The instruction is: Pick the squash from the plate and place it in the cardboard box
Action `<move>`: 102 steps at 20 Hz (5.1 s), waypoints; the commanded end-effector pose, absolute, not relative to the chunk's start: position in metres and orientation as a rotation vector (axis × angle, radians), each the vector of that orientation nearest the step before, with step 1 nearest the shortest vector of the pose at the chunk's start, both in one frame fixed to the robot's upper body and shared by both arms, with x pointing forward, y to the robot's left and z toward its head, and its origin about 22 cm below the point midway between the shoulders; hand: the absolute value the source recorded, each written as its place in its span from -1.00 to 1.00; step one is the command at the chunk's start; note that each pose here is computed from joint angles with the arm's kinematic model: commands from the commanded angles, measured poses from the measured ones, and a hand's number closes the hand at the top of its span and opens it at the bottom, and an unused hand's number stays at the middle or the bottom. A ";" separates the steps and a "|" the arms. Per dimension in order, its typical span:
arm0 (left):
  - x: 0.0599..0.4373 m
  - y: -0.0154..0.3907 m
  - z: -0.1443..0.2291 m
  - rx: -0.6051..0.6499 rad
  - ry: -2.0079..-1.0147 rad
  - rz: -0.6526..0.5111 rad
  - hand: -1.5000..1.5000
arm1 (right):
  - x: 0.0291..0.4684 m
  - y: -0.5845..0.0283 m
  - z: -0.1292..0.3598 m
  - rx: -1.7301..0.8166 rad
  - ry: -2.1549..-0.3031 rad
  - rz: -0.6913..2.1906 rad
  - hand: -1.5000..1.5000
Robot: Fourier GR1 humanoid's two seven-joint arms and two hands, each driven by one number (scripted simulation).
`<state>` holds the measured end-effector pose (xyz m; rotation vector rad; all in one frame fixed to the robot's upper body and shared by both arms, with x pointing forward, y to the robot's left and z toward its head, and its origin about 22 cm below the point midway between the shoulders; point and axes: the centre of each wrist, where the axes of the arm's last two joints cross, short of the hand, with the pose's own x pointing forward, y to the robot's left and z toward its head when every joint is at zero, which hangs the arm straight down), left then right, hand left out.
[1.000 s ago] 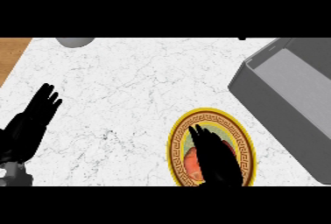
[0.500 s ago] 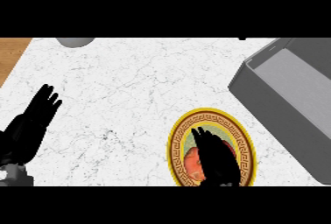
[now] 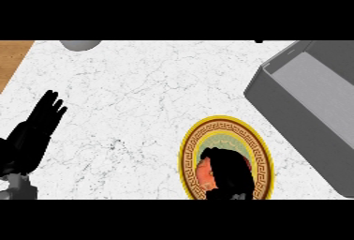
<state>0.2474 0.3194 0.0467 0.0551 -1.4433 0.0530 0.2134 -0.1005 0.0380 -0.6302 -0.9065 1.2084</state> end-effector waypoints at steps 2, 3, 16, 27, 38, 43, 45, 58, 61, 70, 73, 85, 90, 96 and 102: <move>0.244 0.333 0.067 0.047 -1.441 0.037 0.00 | 0.236 -0.096 0.022 -0.657 -0.975 1.232 1.00; 0.241 0.329 0.039 0.054 -1.447 0.042 0.00 | 0.227 -0.106 0.029 -0.649 -0.990 1.241 1.00; 0.238 0.302 0.039 0.025 -1.450 0.043 0.00 | 0.303 -0.167 0.040 -0.694 -1.020 1.253 1.00; 0.238 0.335 0.048 0.066 -1.425 0.053 0.00 | 0.316 -0.159 0.115 -0.917 -1.246 1.221 1.00; 0.248 0.328 0.053 0.076 -1.444 0.050 0.00 | 0.278 -0.166 0.237 -1.214 -1.456 0.862 1.00; 0.249 0.319 0.051 0.046 -1.441 0.064 0.00 | 0.288 -0.195 0.269 -1.312 -1.418 0.748 1.00; 0.245 0.318 0.073 0.065 -1.450 0.043 0.00 | 0.301 -0.196 0.272 -1.310 -1.394 0.689 1.00; 0.246 0.324 0.056 0.045 -1.471 0.048 0.00 | 0.357 -0.295 0.248 -1.356 -1.353 0.735 1.00; 0.232 0.319 0.050 0.053 -1.446 0.038 0.00 | 0.366 -0.307 0.238 -1.331 -1.358 0.751 1.00; 0.251 0.323 0.041 0.054 -1.451 0.049 0.00 | 0.386 -0.342 0.154 -1.206 -1.302 0.734 1.00; 0.248 0.312 0.056 0.048 -1.447 0.041 0.00 | 0.384 -0.342 0.130 -1.091 -1.131 0.760 1.00; 0.252 0.334 0.053 0.063 -1.450 0.031 0.00 | 0.386 -0.372 0.110 -0.994 -1.399 0.507 -1.00; 0.248 0.335 0.049 0.052 -1.449 0.044 0.00 | 0.381 -0.391 0.122 -0.918 -1.520 0.110 -1.00; 0.235 0.314 0.051 0.048 -1.433 0.050 0.00 | 0.345 -0.444 0.154 -0.847 -1.586 -0.031 -1.00; 0.243 0.325 0.050 0.057 -1.434 0.049 0.00 | 0.296 -0.497 0.137 -0.811 -1.588 -0.106 -1.00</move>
